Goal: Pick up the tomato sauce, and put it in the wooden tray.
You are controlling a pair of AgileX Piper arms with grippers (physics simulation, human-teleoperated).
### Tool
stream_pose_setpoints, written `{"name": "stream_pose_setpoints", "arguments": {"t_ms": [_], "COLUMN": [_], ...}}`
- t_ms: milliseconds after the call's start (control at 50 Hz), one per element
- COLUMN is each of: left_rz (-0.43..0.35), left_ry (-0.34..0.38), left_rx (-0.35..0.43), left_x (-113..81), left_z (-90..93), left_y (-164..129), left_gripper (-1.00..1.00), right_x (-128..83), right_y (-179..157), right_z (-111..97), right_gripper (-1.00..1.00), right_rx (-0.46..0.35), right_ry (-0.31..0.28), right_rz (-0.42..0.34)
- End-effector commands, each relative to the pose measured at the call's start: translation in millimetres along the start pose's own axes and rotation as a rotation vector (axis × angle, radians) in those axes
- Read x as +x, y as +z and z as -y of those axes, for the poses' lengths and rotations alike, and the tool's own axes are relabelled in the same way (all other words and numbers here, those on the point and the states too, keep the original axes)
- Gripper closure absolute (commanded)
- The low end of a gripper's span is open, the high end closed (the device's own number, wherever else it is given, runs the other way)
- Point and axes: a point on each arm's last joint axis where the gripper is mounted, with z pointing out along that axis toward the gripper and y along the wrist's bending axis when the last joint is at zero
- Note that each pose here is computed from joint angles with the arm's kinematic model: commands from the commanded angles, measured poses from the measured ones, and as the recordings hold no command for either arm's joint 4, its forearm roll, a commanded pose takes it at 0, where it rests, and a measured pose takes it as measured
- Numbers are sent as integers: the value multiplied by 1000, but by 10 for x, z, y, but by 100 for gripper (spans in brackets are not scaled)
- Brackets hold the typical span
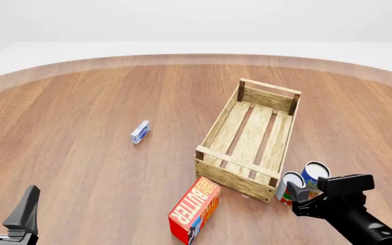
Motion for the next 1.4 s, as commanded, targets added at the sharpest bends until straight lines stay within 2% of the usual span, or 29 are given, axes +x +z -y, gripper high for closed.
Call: {"name": "stream_pose_setpoints", "arguments": {"t_ms": [20, 1400], "left_rz": [0, 0], "left_ry": [0, 0], "left_rx": [0, 0], "left_x": [0, 0], "left_z": [0, 0], "left_y": [0, 0], "left_gripper": [-100, -100], "right_x": [56, 283], "right_y": [46, 335], "right_z": [-1, -25], "right_gripper": [-100, -100], "right_rx": [-1, -12], "right_ry": [7, 35], "right_rz": [-7, -45]}}
